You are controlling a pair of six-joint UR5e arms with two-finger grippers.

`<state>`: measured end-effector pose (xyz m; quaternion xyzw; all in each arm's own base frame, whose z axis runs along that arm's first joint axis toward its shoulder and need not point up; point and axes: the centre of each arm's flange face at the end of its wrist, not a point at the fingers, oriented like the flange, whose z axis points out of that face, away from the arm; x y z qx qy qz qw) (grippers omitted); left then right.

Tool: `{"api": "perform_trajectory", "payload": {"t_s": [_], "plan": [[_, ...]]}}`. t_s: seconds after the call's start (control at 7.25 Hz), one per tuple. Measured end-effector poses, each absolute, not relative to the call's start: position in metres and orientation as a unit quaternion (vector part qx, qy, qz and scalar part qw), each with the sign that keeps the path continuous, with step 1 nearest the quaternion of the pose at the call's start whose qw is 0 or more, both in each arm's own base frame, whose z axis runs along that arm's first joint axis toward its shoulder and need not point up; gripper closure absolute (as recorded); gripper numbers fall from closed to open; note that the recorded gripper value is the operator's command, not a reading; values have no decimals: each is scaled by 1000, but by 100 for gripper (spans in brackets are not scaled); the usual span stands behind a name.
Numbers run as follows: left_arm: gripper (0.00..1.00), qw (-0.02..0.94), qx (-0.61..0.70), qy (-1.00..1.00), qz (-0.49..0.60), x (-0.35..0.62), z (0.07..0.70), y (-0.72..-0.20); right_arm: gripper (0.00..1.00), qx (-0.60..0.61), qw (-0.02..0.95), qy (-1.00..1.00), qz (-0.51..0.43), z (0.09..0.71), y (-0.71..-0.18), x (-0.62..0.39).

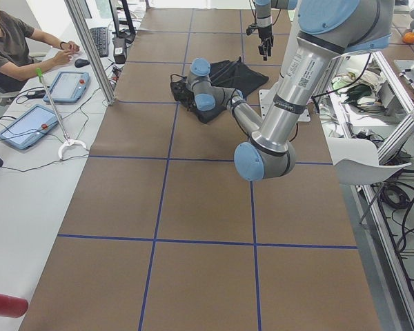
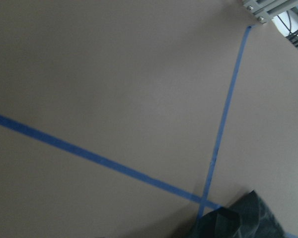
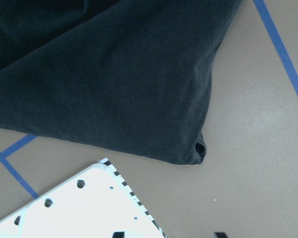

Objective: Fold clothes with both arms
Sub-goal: 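Drag the shirt edge toward the robot with the right gripper while the left gripper approaches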

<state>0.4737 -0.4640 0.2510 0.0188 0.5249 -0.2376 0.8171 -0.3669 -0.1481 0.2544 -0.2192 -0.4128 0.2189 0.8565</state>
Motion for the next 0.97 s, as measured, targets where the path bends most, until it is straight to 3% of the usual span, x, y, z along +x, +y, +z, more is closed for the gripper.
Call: {"api": "perform_trajectory", "payload": {"t_s": [0.41, 0.83, 0.97], "plan": [[32, 857, 17, 467, -220, 529, 268, -399, 0, -193, 838, -439, 262, 243, -189, -342], [41, 865, 19, 453, -216, 542, 278, -395, 0, -191, 836, -440, 267, 242, -193, -339], [50, 865, 24, 451, -217, 543, 280, -397, 0, -191, 837, -438, 268, 243, -194, -339]]}}
